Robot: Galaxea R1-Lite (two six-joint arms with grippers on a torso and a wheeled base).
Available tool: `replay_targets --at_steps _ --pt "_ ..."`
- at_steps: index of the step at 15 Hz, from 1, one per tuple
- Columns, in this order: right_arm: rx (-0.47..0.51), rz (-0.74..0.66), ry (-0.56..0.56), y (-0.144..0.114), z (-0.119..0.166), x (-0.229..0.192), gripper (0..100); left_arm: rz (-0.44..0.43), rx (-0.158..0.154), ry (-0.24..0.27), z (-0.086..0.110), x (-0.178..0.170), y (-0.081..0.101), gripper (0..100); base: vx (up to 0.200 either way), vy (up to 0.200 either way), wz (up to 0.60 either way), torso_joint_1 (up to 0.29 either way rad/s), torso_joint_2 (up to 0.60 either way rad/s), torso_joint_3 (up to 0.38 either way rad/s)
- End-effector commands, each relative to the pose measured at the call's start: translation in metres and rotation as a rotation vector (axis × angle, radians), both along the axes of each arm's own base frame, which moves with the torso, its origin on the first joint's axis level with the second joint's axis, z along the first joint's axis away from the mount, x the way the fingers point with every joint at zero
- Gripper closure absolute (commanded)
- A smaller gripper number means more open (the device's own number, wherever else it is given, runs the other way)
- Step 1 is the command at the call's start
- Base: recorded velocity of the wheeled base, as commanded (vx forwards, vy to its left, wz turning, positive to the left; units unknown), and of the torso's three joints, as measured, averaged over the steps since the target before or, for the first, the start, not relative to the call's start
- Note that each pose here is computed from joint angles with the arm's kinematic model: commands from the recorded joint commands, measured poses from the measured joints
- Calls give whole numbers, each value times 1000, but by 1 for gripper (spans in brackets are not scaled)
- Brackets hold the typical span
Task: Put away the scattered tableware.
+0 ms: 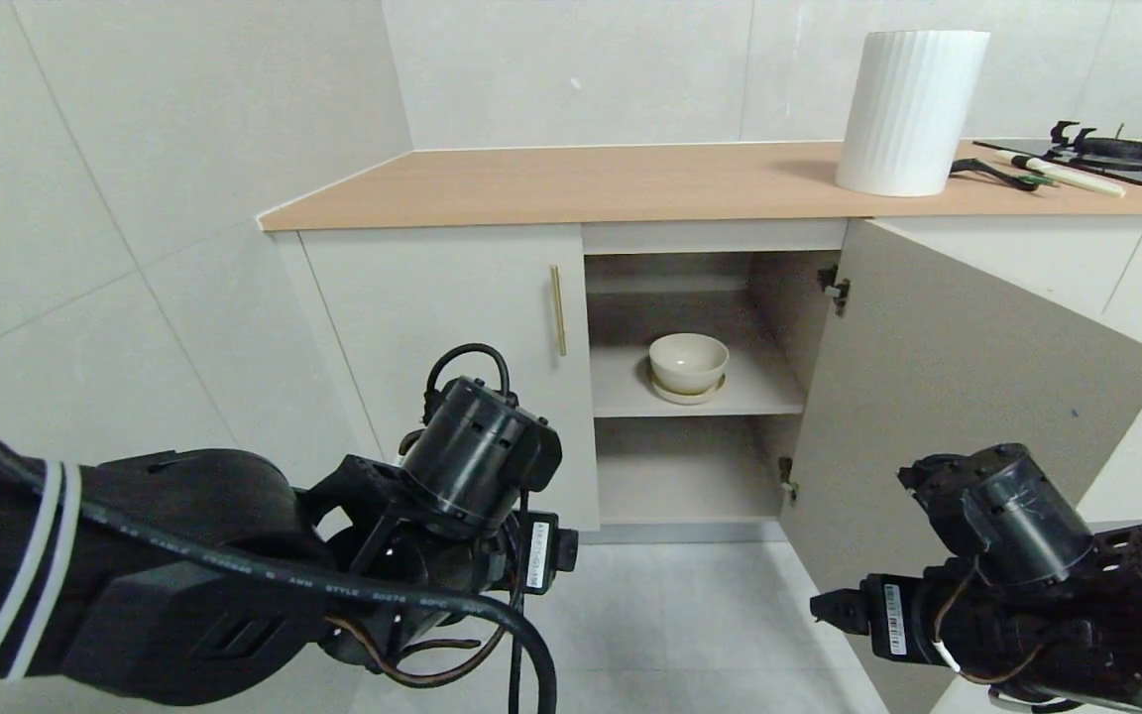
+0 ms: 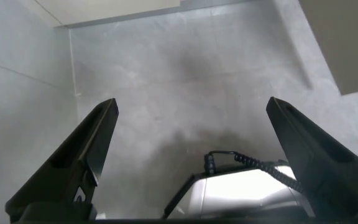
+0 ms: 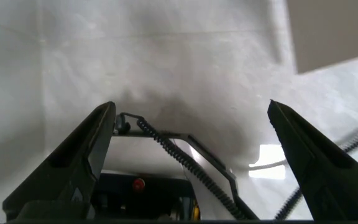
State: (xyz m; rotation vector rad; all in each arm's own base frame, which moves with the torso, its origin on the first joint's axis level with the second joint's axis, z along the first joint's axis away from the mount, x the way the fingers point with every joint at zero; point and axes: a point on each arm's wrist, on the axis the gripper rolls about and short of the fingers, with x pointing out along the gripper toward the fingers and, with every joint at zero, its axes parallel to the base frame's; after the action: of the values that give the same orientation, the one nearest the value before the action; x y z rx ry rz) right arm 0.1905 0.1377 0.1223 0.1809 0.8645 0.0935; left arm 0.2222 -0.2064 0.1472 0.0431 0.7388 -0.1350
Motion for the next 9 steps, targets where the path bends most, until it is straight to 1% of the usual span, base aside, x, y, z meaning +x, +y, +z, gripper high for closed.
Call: replay_targets --at_steps 1,4,6,8,9 --pt "0 -11 -2 -5 0 -2 0 -1 2 1 -1 0 -1 0 0 -200 0 2 2 7" --pt "-11 -67 2 -19 1 5 0 -1 0 0 0 0 -1 0 0 -200 0 -4 -1 4" --pt "-59 -83 32 -33 7 2 0 0 -1 1 0 0 -1 0 0 -200 0 2 5 0" --pt "-102 -101 59 -49 20 -1 0 7 -2 1 0 1 1 0 0 -200 0 -2 7 0" --pt "-123 -121 79 -57 28 0 0 12 -3 0 0 3 2 0 0 0 0 0 0 0"
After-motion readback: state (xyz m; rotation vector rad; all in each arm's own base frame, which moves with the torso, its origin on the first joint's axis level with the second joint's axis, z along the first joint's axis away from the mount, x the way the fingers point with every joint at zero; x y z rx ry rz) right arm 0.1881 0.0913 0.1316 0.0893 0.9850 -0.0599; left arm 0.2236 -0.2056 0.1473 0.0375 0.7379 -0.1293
